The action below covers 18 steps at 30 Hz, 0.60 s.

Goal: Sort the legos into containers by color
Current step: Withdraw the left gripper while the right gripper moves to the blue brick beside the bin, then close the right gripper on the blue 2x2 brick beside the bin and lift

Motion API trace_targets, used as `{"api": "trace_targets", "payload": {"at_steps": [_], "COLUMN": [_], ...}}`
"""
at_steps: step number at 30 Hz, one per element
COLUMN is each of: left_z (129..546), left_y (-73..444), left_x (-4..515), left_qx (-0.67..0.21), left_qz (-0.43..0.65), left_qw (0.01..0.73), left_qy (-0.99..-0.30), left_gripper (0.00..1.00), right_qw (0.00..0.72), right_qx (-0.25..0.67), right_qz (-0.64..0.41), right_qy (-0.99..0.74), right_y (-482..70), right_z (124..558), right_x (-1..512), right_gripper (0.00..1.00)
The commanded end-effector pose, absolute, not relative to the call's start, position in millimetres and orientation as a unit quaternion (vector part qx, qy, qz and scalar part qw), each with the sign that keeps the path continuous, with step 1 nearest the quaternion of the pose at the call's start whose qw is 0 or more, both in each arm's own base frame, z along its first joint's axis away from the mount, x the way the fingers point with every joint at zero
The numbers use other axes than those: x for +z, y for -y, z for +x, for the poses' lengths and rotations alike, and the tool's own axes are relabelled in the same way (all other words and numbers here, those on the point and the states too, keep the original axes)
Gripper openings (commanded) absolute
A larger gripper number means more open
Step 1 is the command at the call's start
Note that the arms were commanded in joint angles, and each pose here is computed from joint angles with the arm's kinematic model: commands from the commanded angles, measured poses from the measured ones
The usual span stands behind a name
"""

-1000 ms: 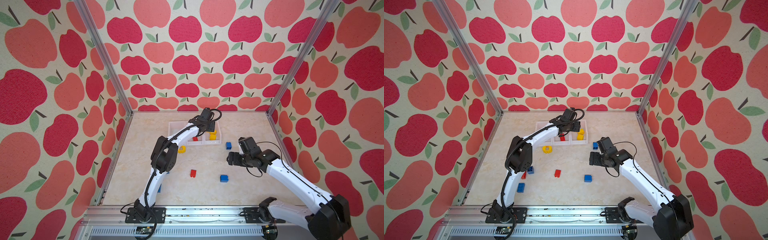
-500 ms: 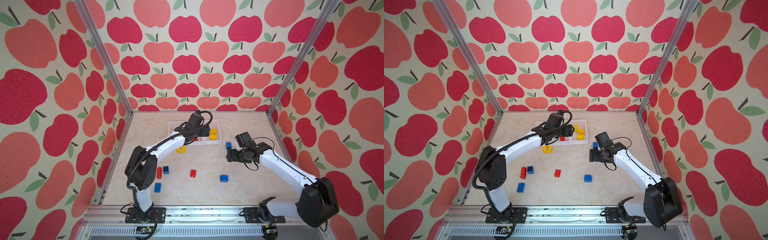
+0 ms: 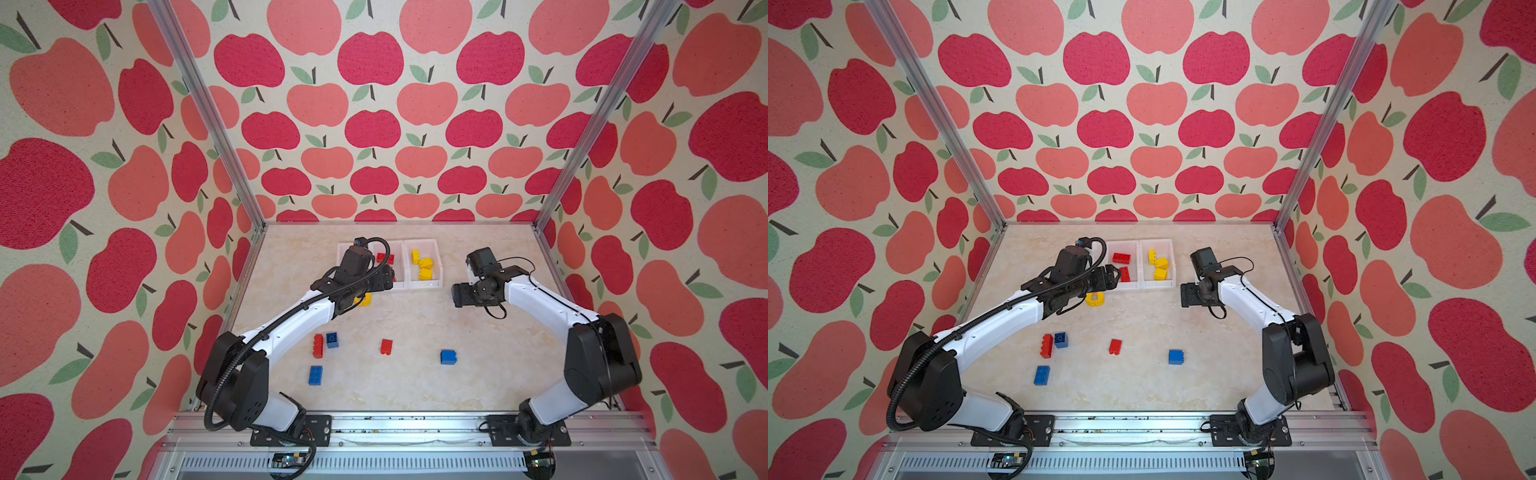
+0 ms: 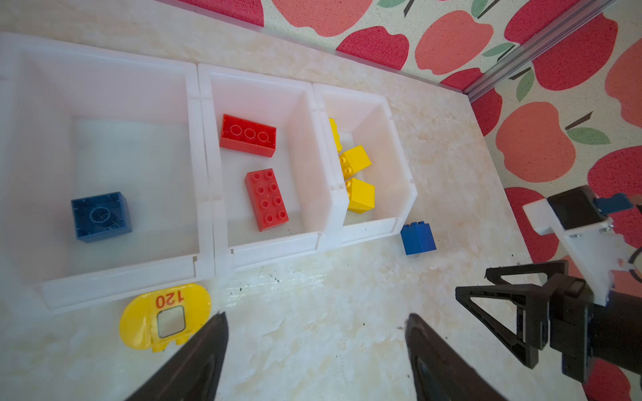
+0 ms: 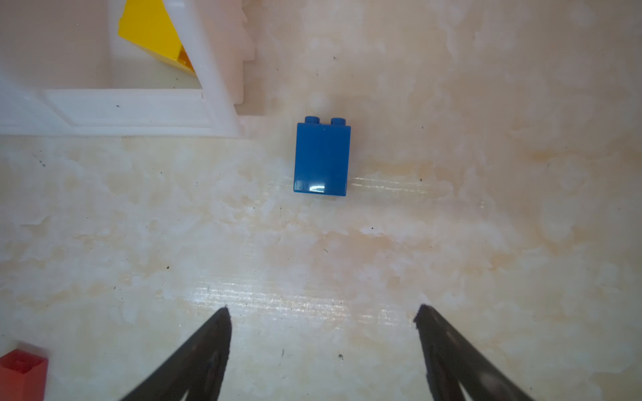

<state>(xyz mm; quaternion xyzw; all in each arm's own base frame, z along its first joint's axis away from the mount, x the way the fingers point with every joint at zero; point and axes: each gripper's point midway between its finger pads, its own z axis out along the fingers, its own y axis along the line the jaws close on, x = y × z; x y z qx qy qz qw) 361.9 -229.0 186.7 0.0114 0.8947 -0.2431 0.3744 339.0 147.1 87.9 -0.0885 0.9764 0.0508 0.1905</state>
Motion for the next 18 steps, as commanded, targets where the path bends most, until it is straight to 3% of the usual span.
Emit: {"api": "trace_targets", "payload": {"at_steps": [1,18], "left_z": [351.8,325.0], "left_y": [215.8,162.2], "left_x": [188.4,180.1], "left_qx": [-0.248,-0.234], "left_qz": [-0.005,-0.054], "left_qw": [0.375,0.375], "left_qy": [-0.893,-0.895], "left_gripper": [0.84,0.90], "right_qw": [0.211,0.181], "right_qx": [0.047,0.040], "right_qz": [-0.105,-0.093], "right_qy": [-0.971,-0.978], "right_y": [-150.4,-155.2], "right_z": [362.4,410.7], "right_x": [91.6,45.0], "right_gripper": [0.84,0.63]}}
